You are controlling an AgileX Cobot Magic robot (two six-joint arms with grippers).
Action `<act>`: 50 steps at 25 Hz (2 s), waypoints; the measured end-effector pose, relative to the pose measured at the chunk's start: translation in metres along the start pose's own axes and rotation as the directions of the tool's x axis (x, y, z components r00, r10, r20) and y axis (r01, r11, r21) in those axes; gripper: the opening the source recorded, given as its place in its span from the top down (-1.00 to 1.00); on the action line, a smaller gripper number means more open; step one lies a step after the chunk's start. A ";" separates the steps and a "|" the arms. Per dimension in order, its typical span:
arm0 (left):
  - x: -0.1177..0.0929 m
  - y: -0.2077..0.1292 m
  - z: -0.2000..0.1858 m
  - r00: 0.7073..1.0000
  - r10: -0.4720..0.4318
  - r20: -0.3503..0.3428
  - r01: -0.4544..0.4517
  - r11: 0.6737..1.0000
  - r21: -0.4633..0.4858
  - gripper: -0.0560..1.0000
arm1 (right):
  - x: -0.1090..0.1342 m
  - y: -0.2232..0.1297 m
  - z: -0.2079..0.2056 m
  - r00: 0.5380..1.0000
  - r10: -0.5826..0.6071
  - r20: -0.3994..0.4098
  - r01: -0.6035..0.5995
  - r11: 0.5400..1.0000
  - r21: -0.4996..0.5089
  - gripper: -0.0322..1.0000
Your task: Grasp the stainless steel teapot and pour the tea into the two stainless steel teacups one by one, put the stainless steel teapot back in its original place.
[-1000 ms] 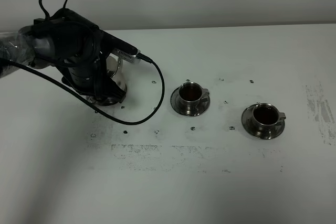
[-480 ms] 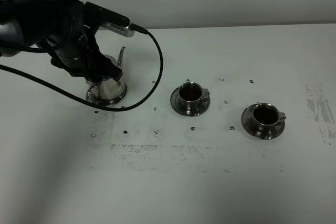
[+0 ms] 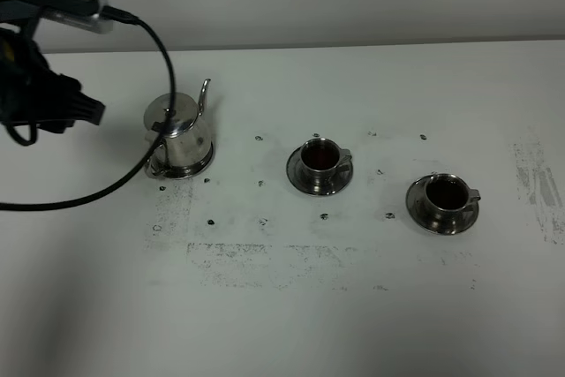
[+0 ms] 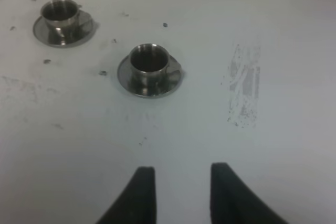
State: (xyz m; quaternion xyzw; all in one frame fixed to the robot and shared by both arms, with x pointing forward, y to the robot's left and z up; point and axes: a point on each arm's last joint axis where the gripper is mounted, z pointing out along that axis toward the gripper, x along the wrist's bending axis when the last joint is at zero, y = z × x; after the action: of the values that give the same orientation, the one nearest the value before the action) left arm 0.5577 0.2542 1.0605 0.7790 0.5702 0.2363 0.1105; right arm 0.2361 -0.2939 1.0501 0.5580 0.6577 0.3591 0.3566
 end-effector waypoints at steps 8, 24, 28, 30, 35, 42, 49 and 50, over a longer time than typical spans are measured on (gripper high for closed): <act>0.054 -0.066 -0.073 0.970 -0.214 -0.118 0.195 0.969 -0.153 -0.09 | 0.000 0.000 0.000 1.000 0.000 0.000 0.000 1.000 0.000 0.47; 0.010 -0.214 -0.110 0.922 -0.374 -0.097 0.355 0.919 -0.170 -0.09 | 0.000 0.000 0.000 1.000 0.000 0.000 0.000 1.000 0.000 0.47; -0.002 -0.237 -0.120 0.915 -0.397 -0.075 0.371 0.900 -0.228 -0.09 | 0.000 0.000 0.000 1.000 0.000 0.000 0.000 1.000 0.000 0.47; -0.007 -0.247 -0.121 0.914 -0.401 -0.064 0.379 0.899 -0.221 -0.09 | 0.000 0.000 0.000 1.000 0.000 0.000 0.000 1.000 0.000 0.47; -0.019 -0.258 -0.124 0.930 -0.368 0.008 0.360 0.906 -0.221 -0.09 | 0.000 0.000 0.000 1.000 0.000 0.000 0.000 1.000 0.000 0.47; -0.033 -0.261 -0.131 0.940 -0.320 0.119 0.341 0.898 -0.280 -0.09 | 0.000 0.000 0.000 1.000 0.000 0.000 0.000 1.000 0.000 0.47; -0.039 -0.273 -0.136 0.943 -0.309 0.122 0.333 0.878 -0.344 -0.09 | 0.000 0.000 0.000 1.000 0.000 0.000 0.000 1.000 0.000 0.47; -0.040 -0.275 -0.137 0.943 -0.309 0.121 0.332 0.875 -0.353 -0.09 | 0.000 0.000 0.000 1.000 0.000 0.000 0.000 1.000 0.000 0.47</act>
State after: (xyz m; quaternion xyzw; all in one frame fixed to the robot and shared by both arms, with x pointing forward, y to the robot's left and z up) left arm 0.2509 0.2928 1.0481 0.6459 0.6330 0.2937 0.3097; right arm 0.2361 -0.2939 1.0501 0.5580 0.6577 0.3591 0.3566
